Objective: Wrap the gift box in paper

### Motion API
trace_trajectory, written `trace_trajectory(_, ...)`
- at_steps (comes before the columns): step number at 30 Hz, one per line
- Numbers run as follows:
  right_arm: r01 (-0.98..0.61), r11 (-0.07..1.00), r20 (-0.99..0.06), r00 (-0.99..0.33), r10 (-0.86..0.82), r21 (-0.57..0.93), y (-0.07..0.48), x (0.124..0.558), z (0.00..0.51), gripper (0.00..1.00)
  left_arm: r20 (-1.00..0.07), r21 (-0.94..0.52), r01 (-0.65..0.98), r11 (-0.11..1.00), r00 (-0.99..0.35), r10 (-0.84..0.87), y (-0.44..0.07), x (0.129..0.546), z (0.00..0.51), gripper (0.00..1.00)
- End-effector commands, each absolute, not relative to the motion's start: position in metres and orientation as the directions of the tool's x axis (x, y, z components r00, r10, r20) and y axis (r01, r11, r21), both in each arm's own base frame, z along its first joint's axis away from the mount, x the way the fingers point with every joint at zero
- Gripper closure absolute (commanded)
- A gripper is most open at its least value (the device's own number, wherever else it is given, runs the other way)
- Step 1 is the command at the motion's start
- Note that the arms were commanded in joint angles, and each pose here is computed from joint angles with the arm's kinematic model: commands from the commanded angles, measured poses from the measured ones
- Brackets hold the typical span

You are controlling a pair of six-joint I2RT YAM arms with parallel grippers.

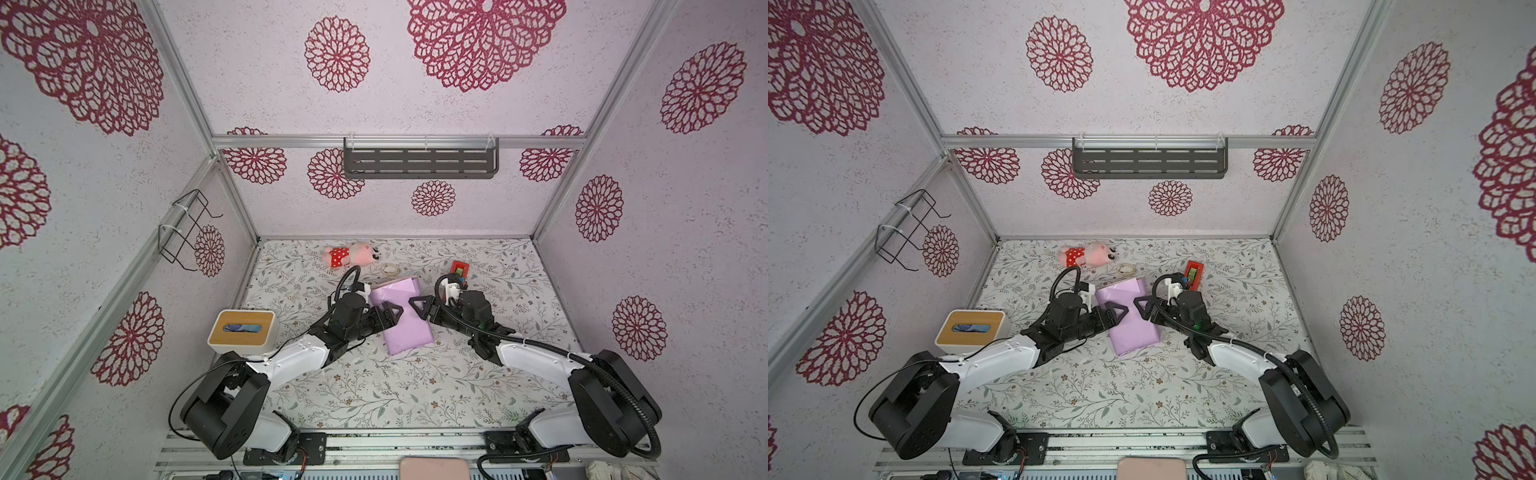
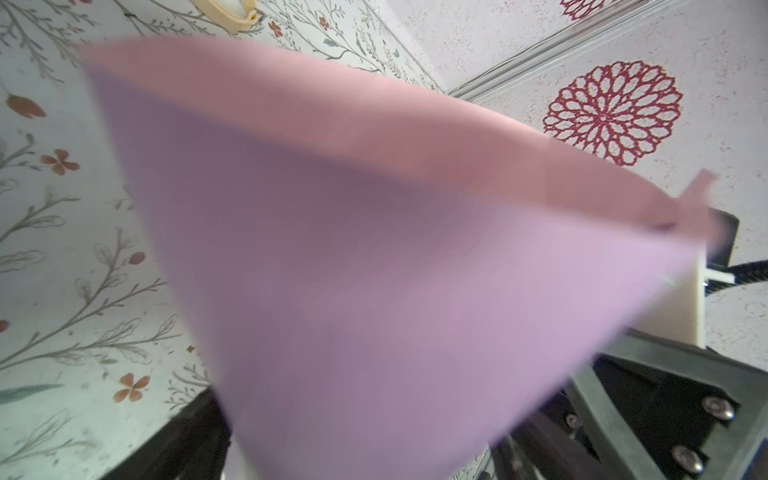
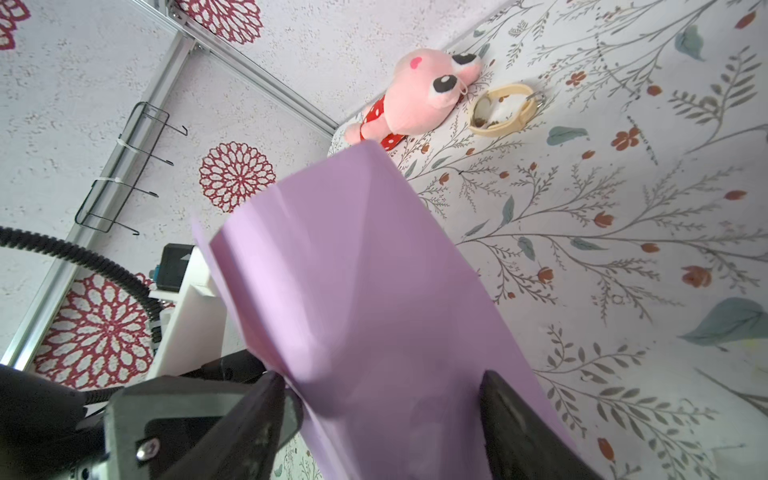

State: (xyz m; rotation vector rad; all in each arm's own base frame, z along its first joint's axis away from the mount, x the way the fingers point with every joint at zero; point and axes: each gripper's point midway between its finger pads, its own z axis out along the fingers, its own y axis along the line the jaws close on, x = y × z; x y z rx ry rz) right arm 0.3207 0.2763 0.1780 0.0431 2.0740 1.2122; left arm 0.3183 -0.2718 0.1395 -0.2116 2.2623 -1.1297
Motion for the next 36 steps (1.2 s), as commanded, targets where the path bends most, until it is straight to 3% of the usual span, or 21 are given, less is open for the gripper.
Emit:
trace_trajectory(1, -0.414, 0.489, -0.592, -0.75, 0.295, 0.768, 0.296, 0.293, 0.193, 0.25, -0.504, -0.811, 0.267, 0.521, -0.772, -0.388, -0.292, 0.32, 0.196, 0.06)
trace_trajectory(12, -0.448, 0.473, -0.62, -0.719, 0.313, 0.758, 0.291, 0.281, 0.184, 0.25, -0.521, -0.806, 0.282, 0.52, -0.756, -0.397, -0.284, 0.312, 0.197, 0.02)
trace_trajectory(23, -0.481, 0.437, -0.633, -0.699, 0.331, 0.76, 0.293, 0.275, 0.193, 0.25, -0.522, -0.779, 0.26, 0.57, -0.773, -0.36, -0.28, 0.302, 0.172, 0.07)
trace_trajectory(36, -0.523, 0.439, -0.672, -0.667, 0.322, 0.73, 0.294, 0.263, 0.188, 0.27, -0.601, -0.705, 0.298, 0.644, -0.733, -0.318, -0.265, 0.279, 0.152, 0.13)
